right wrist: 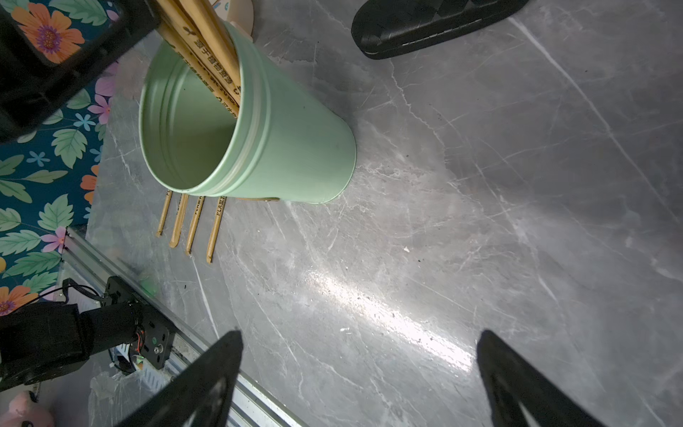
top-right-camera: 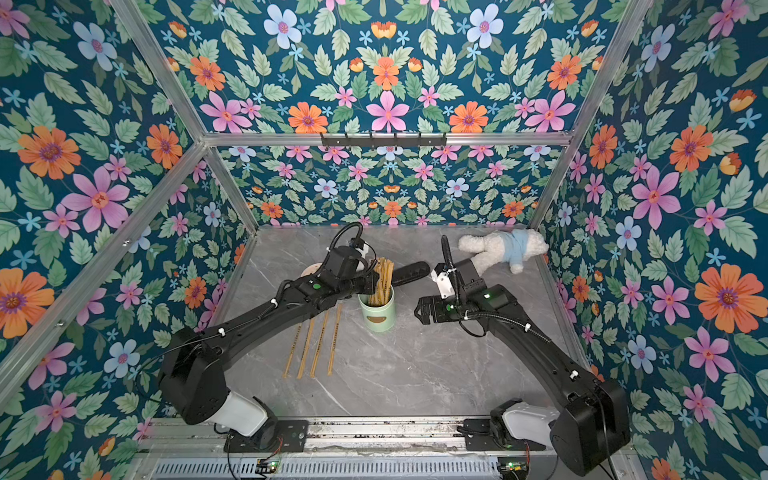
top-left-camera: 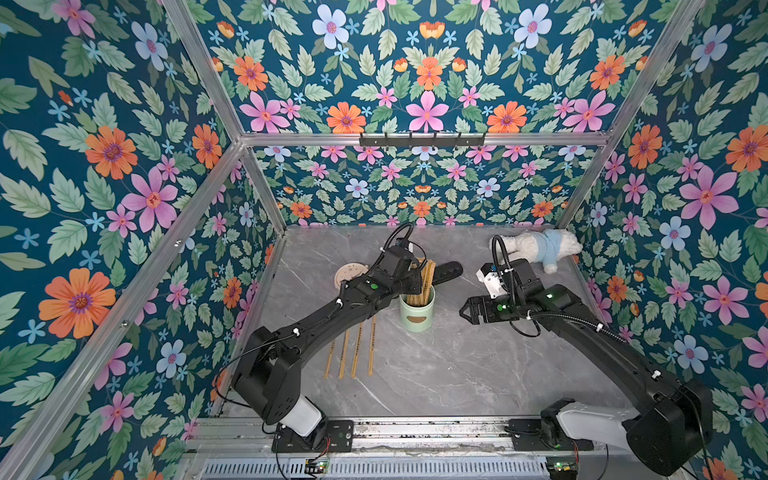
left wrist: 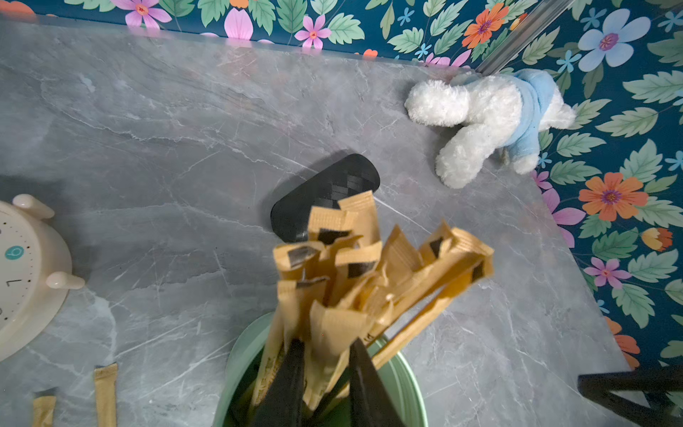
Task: Take the straws out of the storage container
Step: Pick up the straw from the container.
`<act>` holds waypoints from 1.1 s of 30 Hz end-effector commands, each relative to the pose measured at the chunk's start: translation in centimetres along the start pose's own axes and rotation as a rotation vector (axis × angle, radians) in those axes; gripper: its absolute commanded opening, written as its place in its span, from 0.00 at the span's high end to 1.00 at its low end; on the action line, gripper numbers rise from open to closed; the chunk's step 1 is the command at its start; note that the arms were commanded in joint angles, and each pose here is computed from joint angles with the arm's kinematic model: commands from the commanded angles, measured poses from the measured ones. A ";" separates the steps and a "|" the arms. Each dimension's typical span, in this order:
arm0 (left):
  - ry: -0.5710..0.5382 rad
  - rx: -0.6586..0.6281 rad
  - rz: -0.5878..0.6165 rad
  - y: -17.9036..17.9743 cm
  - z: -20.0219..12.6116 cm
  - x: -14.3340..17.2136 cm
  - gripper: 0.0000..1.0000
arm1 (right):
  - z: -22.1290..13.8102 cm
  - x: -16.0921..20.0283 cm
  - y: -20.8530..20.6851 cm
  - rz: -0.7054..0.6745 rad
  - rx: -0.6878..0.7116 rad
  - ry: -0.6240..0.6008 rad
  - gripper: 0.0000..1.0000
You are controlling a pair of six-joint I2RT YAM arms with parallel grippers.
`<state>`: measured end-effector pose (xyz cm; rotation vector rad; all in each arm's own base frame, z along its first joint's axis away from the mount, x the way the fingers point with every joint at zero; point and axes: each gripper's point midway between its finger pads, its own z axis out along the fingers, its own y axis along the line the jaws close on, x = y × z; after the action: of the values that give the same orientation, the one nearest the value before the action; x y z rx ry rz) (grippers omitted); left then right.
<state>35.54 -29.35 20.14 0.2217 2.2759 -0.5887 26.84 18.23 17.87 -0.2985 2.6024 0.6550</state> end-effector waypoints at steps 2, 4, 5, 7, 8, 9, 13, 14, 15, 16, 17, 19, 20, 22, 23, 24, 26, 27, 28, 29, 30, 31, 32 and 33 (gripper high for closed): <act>-0.009 -0.008 0.009 0.1 0.0 -0.4 0.78 | 0.0 -0.2 0.1 -0.003 -0.002 -0.007 0.01; -0.005 -0.009 0.008 0.1 0.1 -0.2 0.79 | 0.1 -0.2 0.1 -0.003 -0.002 -0.005 0.01; -0.005 -0.006 0.008 0.0 0.0 -0.2 0.80 | 0.1 -0.2 0.1 -0.004 -0.002 -0.005 0.01; -0.005 -0.009 0.009 0.1 0.0 -0.2 0.83 | 0.1 -0.2 0.1 -0.004 0.000 -0.005 0.01; -0.006 -0.010 0.010 0.1 -0.2 -0.3 0.83 | 0.1 -0.2 0.0 -0.003 0.000 -0.005 0.01; -0.005 -0.011 0.010 0.1 -0.2 -0.3 0.84 | 0.1 -0.2 0.0 -0.003 0.000 -0.004 0.01; -0.001 -0.017 0.010 0.3 -0.6 -0.2 0.85 | 0.2 -0.1 0.0 -0.002 0.001 -0.001 0.01; -0.003 -0.015 0.011 0.2 -0.8 -0.1 0.85 | 0.1 -0.2 0.0 -0.002 0.001 -0.001 0.01; -0.003 -0.016 0.009 0.3 -0.9 -0.1 0.85 | 0.1 -0.2 0.0 -0.002 0.001 -0.003 0.01; -0.003 -0.016 0.010 0.3 -1.0 -0.1 0.85 | 0.1 -0.2 0.0 -0.002 0.001 -0.004 0.01; -0.002 -0.016 0.010 0.2 -1.1 0.0 0.85 | 0.0 -0.2 0.1 -0.003 0.000 -0.004 0.01; -0.002 -0.018 0.010 0.2 -1.5 -0.1 0.85 | 0.0 -0.2 0.1 -0.004 0.000 -0.006 0.01; -0.001 -0.017 0.013 0.1 -1.6 0.0 0.85 | 0.0 -0.2 0.1 -0.003 0.000 -0.004 0.01; -0.006 -0.016 0.014 -0.1 -2.0 -0.1 0.85 | 0.0 -0.2 0.0 -0.002 0.000 -0.005 0.01; -0.010 -0.020 0.016 -0.1 -2.2 -0.2 0.85 | 0.0 -0.2 0.1 -0.001 -0.001 -0.005 0.01; -0.018 -0.021 0.017 -0.1 -2.5 -0.4 0.85 | 0.0 -0.2 0.1 -0.002 -0.001 -0.004 0.01; -0.027 -0.031 0.017 0.1 -3.0 -0.6 0.86 | 0.0 -0.2 0.2 -0.004 -0.005 -0.006 0.01; -0.034 -0.033 0.018 0.1 -3.3 -0.7 0.86 | 0.0 -0.2 0.2 -0.002 -0.005 -0.007 0.01; -0.041 -0.039 0.018 0.1 -3.7 -1.0 0.86 | -0.1 -0.2 0.1 -0.002 -0.005 -0.008 0.01; -0.048 -0.045 0.021 0.2 -4.0 -1.2 0.86 | -0.1 -0.2 0.2 -0.003 -0.006 -0.008 0.01; -0.056 -0.055 0.025 0.3 -4.3 -1.5 0.86 | -0.1 -0.2 0.2 -0.003 -0.005 -0.007 0.01; -0.062 -0.066 0.032 0.4 -4.8 -1.8 0.86 | -0.1 -0.2 0.2 -0.003 -0.006 -0.008 0.01; -0.068 -0.078 0.039 0.5 -5.2 -2.1 0.86 | -0.1 -0.2 0.2 -0.003 -0.006 -0.008 0.01; -0.077 -0.090 0.046 0.7 -5.6 -2.5 0.85 | -0.1 -0.2 0.1 -0.002 -0.005 -0.008 0.01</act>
<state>33.78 -27.25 24.24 0.2134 2.2235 -0.5371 26.87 18.24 17.71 -0.2980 2.6079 0.6535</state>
